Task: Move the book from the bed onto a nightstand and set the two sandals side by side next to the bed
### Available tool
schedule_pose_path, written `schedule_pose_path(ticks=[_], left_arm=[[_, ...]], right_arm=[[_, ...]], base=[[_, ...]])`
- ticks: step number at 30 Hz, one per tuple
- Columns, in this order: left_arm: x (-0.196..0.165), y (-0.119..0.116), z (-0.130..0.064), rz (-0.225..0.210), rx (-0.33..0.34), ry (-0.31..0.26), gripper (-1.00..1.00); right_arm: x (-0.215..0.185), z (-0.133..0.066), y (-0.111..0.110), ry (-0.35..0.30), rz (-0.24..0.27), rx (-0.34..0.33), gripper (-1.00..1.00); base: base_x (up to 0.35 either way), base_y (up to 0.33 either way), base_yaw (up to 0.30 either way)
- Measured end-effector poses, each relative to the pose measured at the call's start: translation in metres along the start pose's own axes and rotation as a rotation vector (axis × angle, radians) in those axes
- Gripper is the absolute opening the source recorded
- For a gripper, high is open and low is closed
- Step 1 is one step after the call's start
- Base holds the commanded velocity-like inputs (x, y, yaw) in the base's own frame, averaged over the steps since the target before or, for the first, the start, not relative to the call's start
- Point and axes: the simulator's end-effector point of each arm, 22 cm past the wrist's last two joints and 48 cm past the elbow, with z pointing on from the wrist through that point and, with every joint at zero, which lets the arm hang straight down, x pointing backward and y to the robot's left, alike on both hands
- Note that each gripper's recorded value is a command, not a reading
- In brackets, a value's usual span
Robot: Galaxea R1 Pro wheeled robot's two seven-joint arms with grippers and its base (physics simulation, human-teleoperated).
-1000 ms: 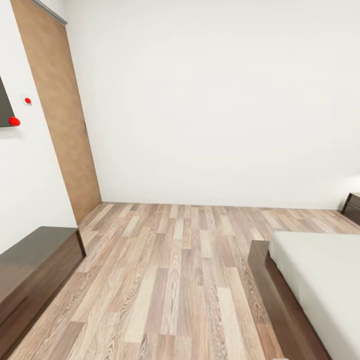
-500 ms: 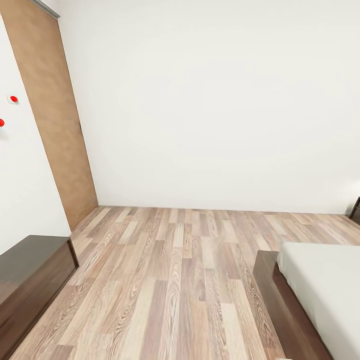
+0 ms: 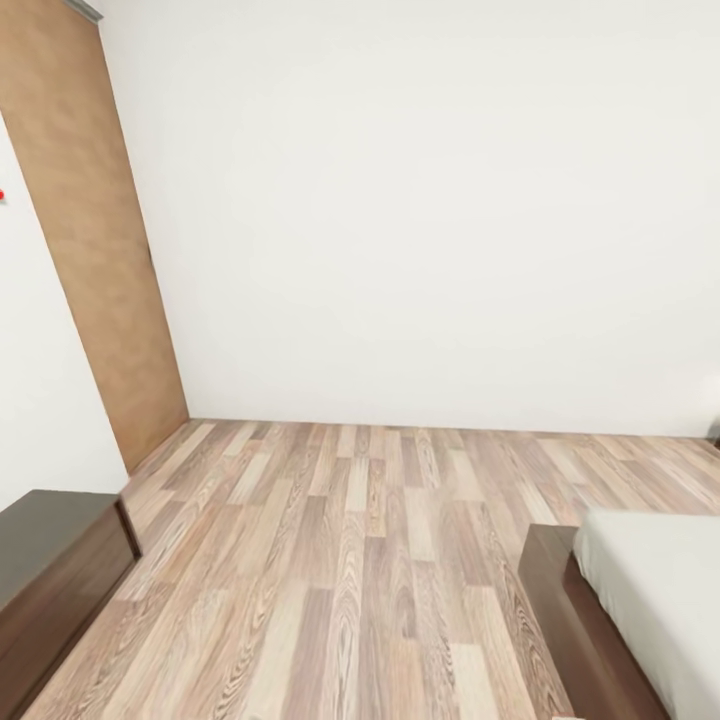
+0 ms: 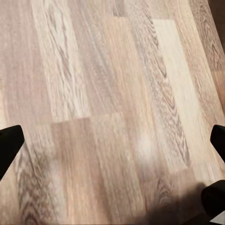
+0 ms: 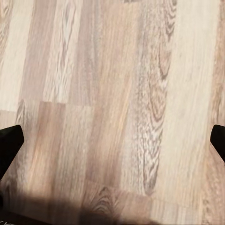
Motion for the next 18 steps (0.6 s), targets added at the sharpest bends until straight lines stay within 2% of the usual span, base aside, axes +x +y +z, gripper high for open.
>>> schedule_pose_path(ticks=[18], left_arm=[[0.0023, 0.0003, 0.0007, -0.002, 0.0, 0.005, 1.0]], right_arm=[[0.0023, 0.0008, -0.0004, 0.005, 0.001, 0.0, 1.0]], base=[[0.321, 0.0, 0.0]])
